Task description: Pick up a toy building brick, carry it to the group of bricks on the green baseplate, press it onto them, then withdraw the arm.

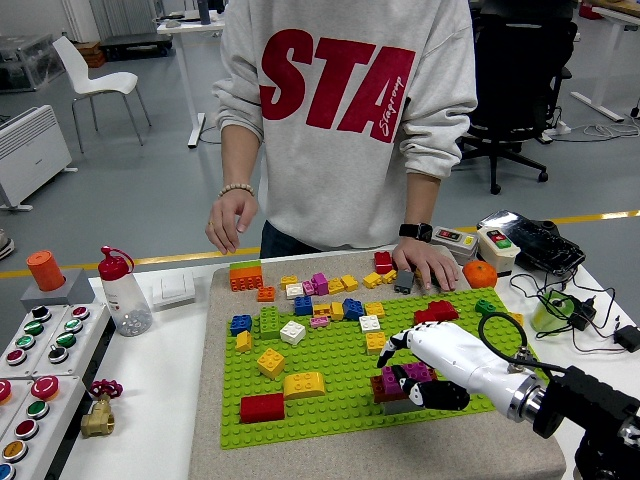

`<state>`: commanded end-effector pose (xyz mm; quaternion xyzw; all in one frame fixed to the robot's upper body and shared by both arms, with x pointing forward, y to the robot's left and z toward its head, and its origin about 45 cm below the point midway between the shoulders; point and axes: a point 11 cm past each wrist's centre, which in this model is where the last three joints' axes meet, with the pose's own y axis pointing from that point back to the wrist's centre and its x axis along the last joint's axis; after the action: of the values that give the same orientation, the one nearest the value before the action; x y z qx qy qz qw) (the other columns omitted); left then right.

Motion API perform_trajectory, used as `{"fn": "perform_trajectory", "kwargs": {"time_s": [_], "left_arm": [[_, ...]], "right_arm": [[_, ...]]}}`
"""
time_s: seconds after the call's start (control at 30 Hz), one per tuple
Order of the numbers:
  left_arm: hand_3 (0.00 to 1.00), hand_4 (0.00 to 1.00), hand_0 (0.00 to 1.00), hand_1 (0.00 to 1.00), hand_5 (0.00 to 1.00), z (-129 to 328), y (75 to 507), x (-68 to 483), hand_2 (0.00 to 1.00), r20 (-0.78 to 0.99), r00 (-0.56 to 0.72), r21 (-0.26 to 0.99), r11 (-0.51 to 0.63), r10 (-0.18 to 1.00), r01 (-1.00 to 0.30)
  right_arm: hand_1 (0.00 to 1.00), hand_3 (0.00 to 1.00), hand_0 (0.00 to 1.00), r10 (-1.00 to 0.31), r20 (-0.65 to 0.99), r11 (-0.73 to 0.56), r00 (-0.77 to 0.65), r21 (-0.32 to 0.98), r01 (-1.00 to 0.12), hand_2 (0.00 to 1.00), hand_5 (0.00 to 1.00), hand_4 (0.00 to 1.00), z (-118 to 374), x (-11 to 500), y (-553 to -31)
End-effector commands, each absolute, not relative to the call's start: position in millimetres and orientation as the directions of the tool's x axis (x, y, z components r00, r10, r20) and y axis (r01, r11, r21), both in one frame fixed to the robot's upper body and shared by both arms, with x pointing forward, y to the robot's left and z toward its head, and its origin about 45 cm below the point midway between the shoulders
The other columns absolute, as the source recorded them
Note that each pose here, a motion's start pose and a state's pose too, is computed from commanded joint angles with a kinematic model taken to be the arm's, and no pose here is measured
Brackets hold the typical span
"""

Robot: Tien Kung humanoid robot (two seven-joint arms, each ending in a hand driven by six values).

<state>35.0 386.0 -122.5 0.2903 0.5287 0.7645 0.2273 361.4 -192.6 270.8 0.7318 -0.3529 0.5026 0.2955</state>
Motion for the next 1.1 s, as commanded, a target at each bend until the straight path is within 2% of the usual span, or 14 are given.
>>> {"fn": "perform_trajectory", "kwargs": {"time_s": [0.07, 0.1, 0.27, 0.3, 0.43, 0.47, 0.5, 0.67, 0.7, 0.83, 0.87, 1.1], "left_arm": [[0.702, 0.491, 0.719, 0.727, 0.998, -122, 386, 35, 0.812, 0.204, -0.728, 0.940, -0.337, 0.654, -0.040], [0.702, 0.491, 0.719, 0.727, 0.998, -122, 386, 35, 0.812, 0.204, -0.728, 0.940, -0.338, 0.654, -0.040], [0.702, 0.491, 0.719, 0.727, 0.998, -122, 386, 35, 0.812, 0.206, -0.728, 0.940, -0.338, 0.654, -0.038], [0.703, 0.491, 0.719, 0.727, 0.998, -122, 386, 35, 0.812, 0.206, -0.728, 0.940, -0.338, 0.654, -0.038], [0.703, 0.491, 0.719, 0.727, 0.998, -122, 386, 34, 0.812, 0.208, -0.728, 0.940, -0.338, 0.654, -0.035], [0.703, 0.491, 0.719, 0.727, 0.998, -122, 386, 34, 0.812, 0.209, -0.727, 0.941, -0.338, 0.654, -0.034], [0.703, 0.491, 0.719, 0.728, 0.998, -122, 386, 34, 0.813, 0.209, -0.727, 0.941, -0.338, 0.654, -0.033], [0.703, 0.491, 0.719, 0.728, 0.998, -123, 386, 33, 0.813, 0.213, -0.726, 0.941, -0.338, 0.654, -0.029], [0.703, 0.491, 0.720, 0.728, 0.998, -123, 386, 33, 0.812, 0.213, -0.725, 0.941, -0.338, 0.654, -0.028], [0.703, 0.491, 0.720, 0.728, 0.998, -122, 387, 32, 0.812, 0.216, -0.724, 0.941, -0.339, 0.655, -0.025], [0.703, 0.489, 0.722, 0.731, 0.998, -122, 387, 32, 0.812, 0.216, -0.724, 0.941, -0.339, 0.655, -0.025], [0.704, 0.488, 0.723, 0.731, 0.998, -122, 387, 34, 0.813, 0.215, -0.725, 0.940, -0.339, 0.654, -0.027]], "right_arm": [[0.703, 0.596, 0.768, -0.247, 0.945, -0.562, 0.216, 0.042, -0.826, 0.667, 0.167, 0.319, 278, 366, -196], [0.725, 0.625, 0.806, -0.262, 0.945, -0.550, 0.197, 0.021, -0.835, 0.709, 0.168, 0.320, 281, 370, -199], [0.725, 0.625, 0.806, -0.282, 0.954, -0.477, 0.104, -0.045, -0.878, 0.709, 0.168, 0.320, 293, 390, -218], [0.763, 0.693, 0.840, -0.278, 0.957, -0.463, 0.088, -0.053, -0.885, 0.765, 0.150, 0.326, 295, 393, -222], [0.763, 0.693, 0.840, -0.229, 0.973, -0.388, 0.018, -0.074, -0.919, 0.765, 0.150, 0.326, 303, 414, -244], [0.763, 0.693, 0.840, -0.217, 0.976, -0.374, 0.012, -0.072, -0.925, 0.765, 0.150, 0.326, 304, 418, -248], [0.783, 0.753, 0.852, -0.203, 0.979, -0.360, 0.008, -0.067, -0.931, 0.795, 0.122, 0.359, 304, 423, -253], [0.783, 0.753, 0.852, -0.127, 0.992, -0.313, 0.014, -0.027, -0.950, 0.795, 0.122, 0.359, 302, 442, -273], [0.798, 0.779, 0.864, -0.108, 0.994, -0.309, 0.019, -0.015, -0.951, 0.818, 0.106, 0.484, 301, 445, -276], [0.798, 0.779, 0.864, -0.037, 0.998, -0.317, 0.053, 0.039, -0.948, 0.818, 0.106, 0.484, 293, 456, -285], [0.811, 0.791, 0.883, -0.023, 0.998, -0.323, 0.064, 0.054, -0.945, 0.836, 0.087, 0.602, 292, 458, -286], [0.814, 0.812, 0.889, 0.077, 0.985, -0.338, 0.155, 0.172, -0.925, 0.845, 0.067, 0.628, 271, 469, -304]]}}
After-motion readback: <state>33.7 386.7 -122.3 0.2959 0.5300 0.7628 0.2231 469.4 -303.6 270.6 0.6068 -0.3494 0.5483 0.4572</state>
